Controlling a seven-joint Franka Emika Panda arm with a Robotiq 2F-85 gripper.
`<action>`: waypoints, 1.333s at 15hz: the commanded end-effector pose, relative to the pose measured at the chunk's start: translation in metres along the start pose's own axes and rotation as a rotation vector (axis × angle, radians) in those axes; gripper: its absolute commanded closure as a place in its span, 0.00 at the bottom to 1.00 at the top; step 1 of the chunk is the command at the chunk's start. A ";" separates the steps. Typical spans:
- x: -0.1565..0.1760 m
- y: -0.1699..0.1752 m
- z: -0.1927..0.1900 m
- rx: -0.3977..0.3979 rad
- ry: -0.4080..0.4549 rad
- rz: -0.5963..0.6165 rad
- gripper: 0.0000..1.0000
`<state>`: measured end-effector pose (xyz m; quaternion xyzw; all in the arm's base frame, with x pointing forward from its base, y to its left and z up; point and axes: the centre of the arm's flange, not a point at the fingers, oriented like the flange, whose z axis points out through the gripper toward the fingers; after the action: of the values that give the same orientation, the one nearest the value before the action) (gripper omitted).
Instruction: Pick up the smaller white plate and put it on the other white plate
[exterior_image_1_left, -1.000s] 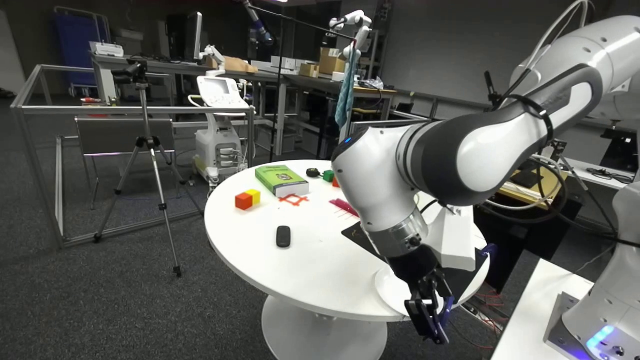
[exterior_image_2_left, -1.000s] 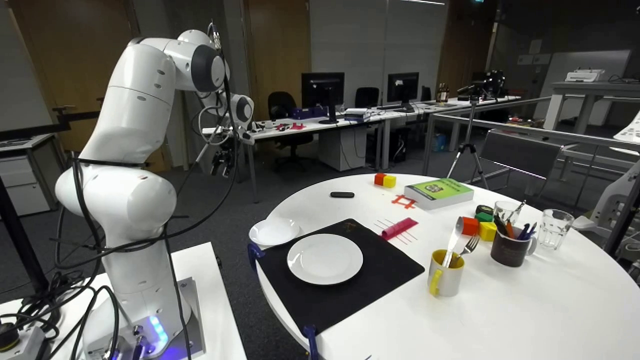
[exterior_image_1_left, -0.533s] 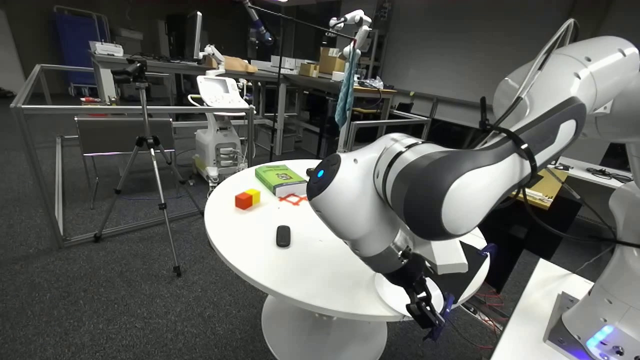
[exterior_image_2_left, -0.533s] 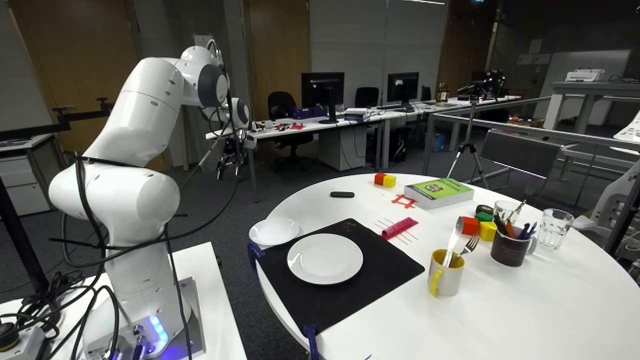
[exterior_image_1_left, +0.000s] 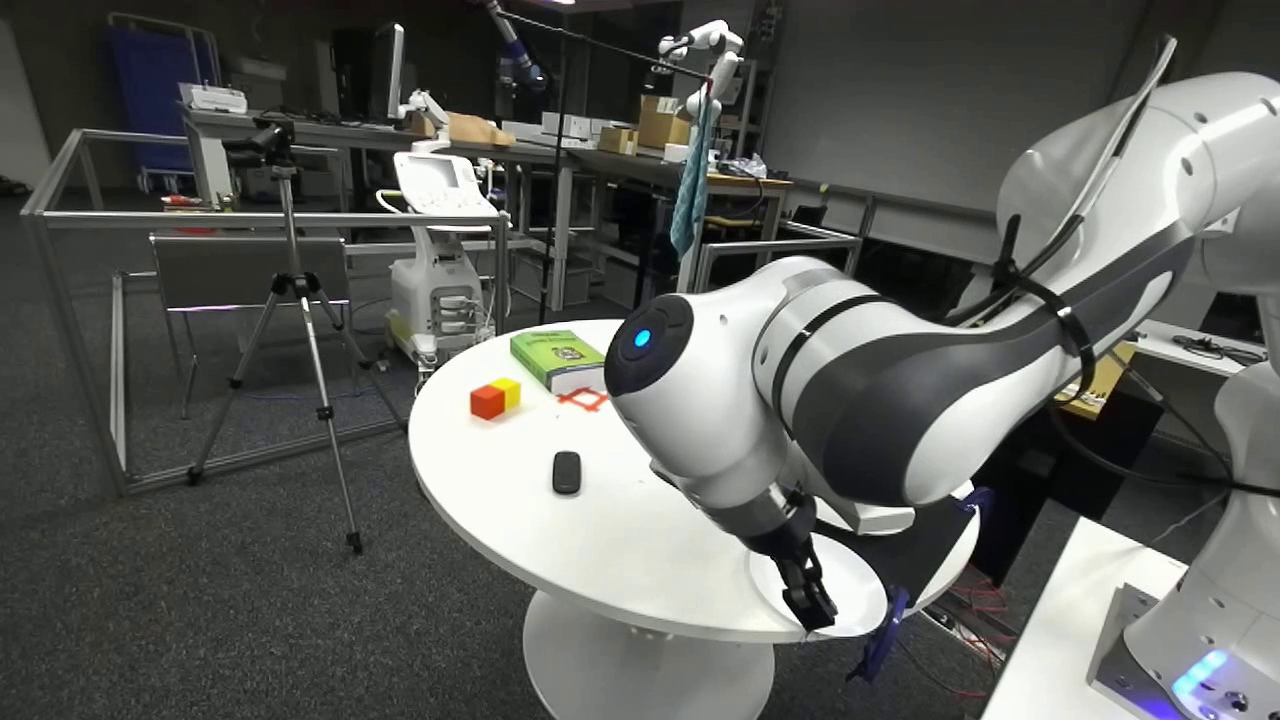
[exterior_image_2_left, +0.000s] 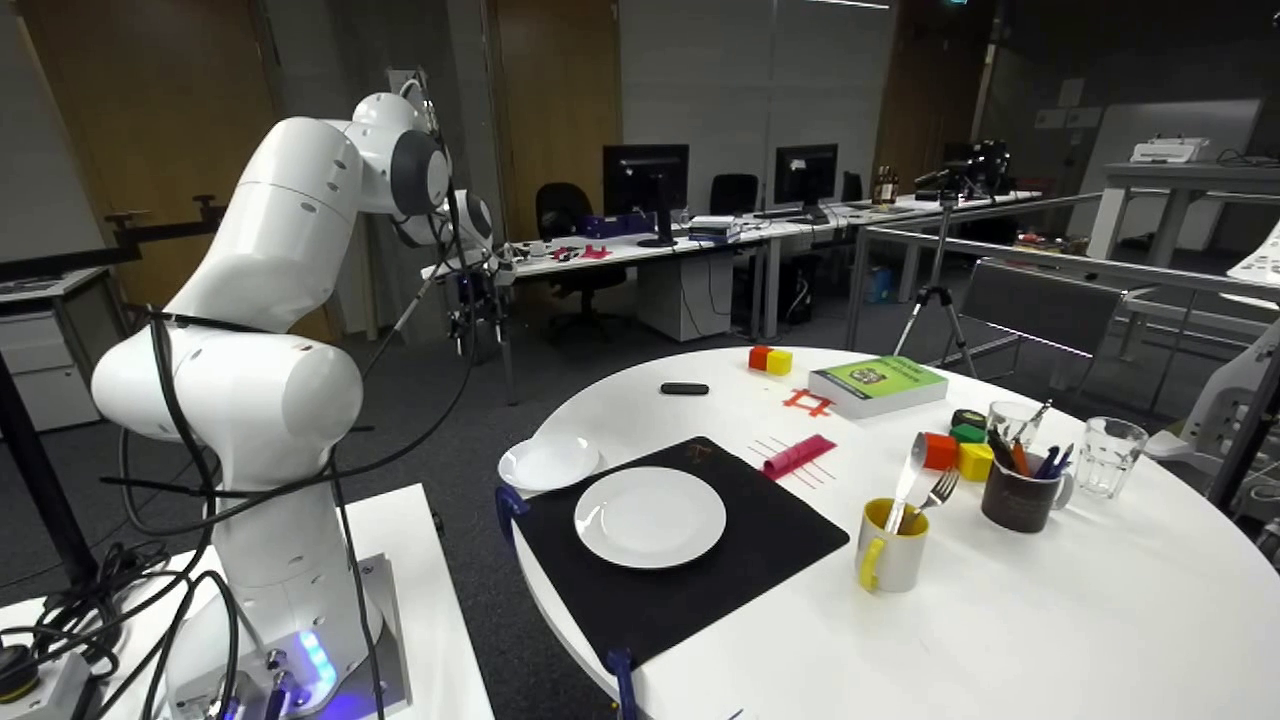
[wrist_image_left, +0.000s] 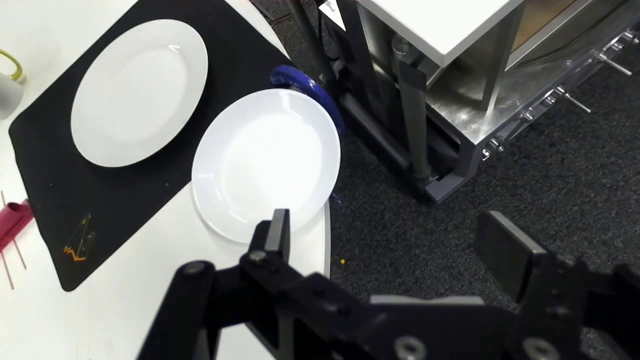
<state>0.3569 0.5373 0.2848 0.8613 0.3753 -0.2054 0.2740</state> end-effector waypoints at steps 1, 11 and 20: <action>0.000 0.000 0.000 -0.001 0.002 -0.001 0.00; 0.009 0.004 0.021 -0.048 -0.156 0.322 0.00; 0.000 -0.053 0.043 -0.389 -0.184 0.471 0.00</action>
<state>0.3172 0.5295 0.2378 0.8477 0.1982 -0.1682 0.4624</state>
